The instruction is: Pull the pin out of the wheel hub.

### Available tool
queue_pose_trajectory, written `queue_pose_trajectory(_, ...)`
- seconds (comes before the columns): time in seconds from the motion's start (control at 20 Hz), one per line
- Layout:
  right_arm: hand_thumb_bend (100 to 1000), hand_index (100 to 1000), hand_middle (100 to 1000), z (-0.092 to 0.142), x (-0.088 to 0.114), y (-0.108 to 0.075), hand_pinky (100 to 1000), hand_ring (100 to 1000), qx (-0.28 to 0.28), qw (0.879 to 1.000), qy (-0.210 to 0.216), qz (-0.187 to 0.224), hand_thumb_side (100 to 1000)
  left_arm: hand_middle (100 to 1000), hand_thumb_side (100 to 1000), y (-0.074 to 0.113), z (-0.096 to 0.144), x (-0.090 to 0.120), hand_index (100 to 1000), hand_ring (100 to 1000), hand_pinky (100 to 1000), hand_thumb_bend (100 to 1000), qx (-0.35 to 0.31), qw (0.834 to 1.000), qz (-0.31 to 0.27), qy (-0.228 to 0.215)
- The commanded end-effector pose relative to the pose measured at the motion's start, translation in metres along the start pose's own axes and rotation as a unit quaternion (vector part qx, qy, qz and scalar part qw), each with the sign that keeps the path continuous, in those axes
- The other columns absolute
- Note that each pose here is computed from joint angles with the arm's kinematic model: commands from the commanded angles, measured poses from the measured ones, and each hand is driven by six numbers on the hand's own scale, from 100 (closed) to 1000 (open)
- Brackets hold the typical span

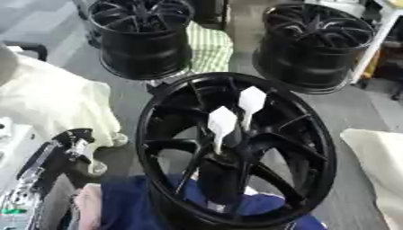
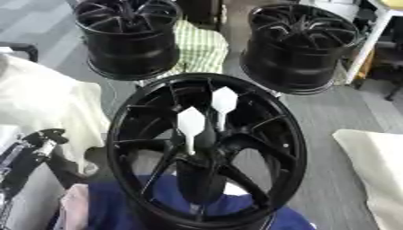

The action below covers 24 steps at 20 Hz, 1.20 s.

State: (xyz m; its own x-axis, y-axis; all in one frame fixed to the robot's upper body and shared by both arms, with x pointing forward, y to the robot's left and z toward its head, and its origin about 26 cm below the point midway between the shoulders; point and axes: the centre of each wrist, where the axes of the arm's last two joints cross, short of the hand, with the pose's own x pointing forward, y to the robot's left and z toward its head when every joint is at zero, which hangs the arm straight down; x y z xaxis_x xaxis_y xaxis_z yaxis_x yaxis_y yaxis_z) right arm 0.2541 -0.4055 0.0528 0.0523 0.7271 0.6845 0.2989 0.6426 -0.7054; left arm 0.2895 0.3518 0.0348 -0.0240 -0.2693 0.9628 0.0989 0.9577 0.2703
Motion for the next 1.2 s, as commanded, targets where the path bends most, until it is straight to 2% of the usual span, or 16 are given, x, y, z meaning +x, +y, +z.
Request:
queue_pose_trajectory(0.05,218,825,654,0.001,0.009,0.007,561,573,-0.057,0.996,-0.016,-0.062,337,629,540,0.005,-0.003,0.012,783,830,497,191,0.004,1.000,-0.007,-0.022)
queue_pose_trajectory(0.2,229,814,639,0.004,0.015,0.022,552,563,-0.095,0.987,-0.020,-0.125,328,629,540,0.005,-0.004,0.015,783,829,496,183,0.005,1.000,-0.006,-0.028)
queue_pose_trajectory(0.55,236,804,623,0.009,0.028,0.055,545,551,-0.130,0.966,-0.014,-0.224,320,630,539,0.003,-0.004,0.025,785,829,493,166,0.011,0.999,0.001,-0.044)
queue_pose_trajectory(0.95,233,800,607,0.012,0.034,0.071,540,539,-0.125,0.956,-0.007,-0.266,313,623,527,0.001,-0.001,0.029,785,824,488,156,0.015,0.999,0.008,-0.044)
queue_pose_trajectory(1.2,222,797,602,0.017,0.033,0.079,538,535,-0.114,0.954,0.002,-0.278,306,618,519,0.000,0.001,0.028,786,820,485,144,0.020,0.999,0.010,-0.040)
